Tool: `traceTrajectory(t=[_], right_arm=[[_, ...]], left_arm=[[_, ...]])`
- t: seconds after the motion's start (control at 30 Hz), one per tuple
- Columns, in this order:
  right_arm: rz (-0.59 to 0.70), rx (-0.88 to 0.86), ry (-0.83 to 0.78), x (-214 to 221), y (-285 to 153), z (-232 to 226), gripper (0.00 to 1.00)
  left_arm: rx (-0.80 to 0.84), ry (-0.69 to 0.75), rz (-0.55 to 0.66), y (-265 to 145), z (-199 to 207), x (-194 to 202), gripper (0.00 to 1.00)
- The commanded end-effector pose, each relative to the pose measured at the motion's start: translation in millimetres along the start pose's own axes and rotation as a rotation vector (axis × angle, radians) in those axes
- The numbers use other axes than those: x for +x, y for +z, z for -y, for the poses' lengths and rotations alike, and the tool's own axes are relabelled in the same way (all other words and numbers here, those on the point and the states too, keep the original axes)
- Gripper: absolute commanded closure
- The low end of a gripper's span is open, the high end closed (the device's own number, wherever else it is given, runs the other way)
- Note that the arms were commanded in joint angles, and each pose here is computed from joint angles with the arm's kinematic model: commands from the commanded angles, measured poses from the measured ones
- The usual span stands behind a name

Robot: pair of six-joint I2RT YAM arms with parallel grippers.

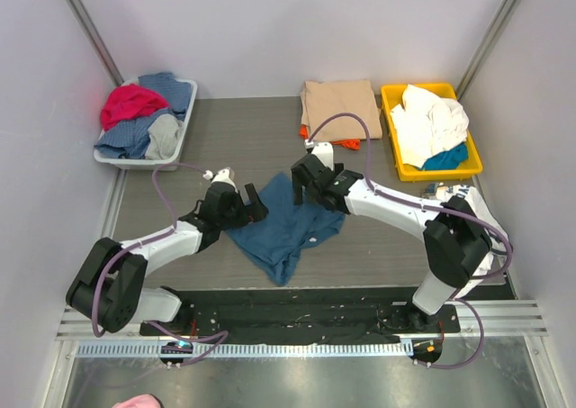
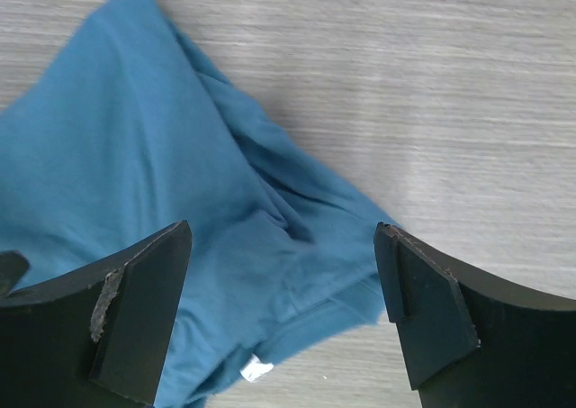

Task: Fold and stack the t-shirts
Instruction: Fold the tshirt

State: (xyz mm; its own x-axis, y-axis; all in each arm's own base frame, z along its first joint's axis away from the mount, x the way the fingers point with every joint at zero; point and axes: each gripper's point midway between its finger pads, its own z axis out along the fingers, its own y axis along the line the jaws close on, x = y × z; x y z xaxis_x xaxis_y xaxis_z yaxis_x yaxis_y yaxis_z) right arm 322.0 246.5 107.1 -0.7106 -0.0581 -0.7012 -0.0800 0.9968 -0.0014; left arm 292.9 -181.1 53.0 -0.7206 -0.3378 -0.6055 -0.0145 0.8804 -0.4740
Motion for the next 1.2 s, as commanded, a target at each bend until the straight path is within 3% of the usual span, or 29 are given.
traceTrajectory(t=[0.0, 0.23, 0.7, 0.93, 1.17], right_arm=[[0.051, -0.048, 0.026, -23.8, 2.2, -17.5, 0.09], [-0.035, -0.046, 0.002, 8.3, 14.1, -14.9, 0.09], [-0.189, 0.138, -0.074, 100.6, 9.5, 59.2, 0.09], [-0.171, 0.188, -0.065, 96.8, 0.6, 72.1, 0.09], [-0.097, 0.203, -0.044, 63.7, -16.2, 74.7, 0.09]], left_arm=[[0.062, -0.030, 0.043, 5.2, 12.4, -7.1, 0.00], [0.045, -0.032, 0.025, 7.5, 5.4, 1.2, 0.00], [0.036, -0.034, 0.012, 6.2, 2.1, 6.1, 0.00], [0.010, -0.010, 0.019, 4.2, -4.6, 5.6, 0.00], [-0.015, 0.024, 0.013, 4.6, -7.5, 3.1, 0.00]])
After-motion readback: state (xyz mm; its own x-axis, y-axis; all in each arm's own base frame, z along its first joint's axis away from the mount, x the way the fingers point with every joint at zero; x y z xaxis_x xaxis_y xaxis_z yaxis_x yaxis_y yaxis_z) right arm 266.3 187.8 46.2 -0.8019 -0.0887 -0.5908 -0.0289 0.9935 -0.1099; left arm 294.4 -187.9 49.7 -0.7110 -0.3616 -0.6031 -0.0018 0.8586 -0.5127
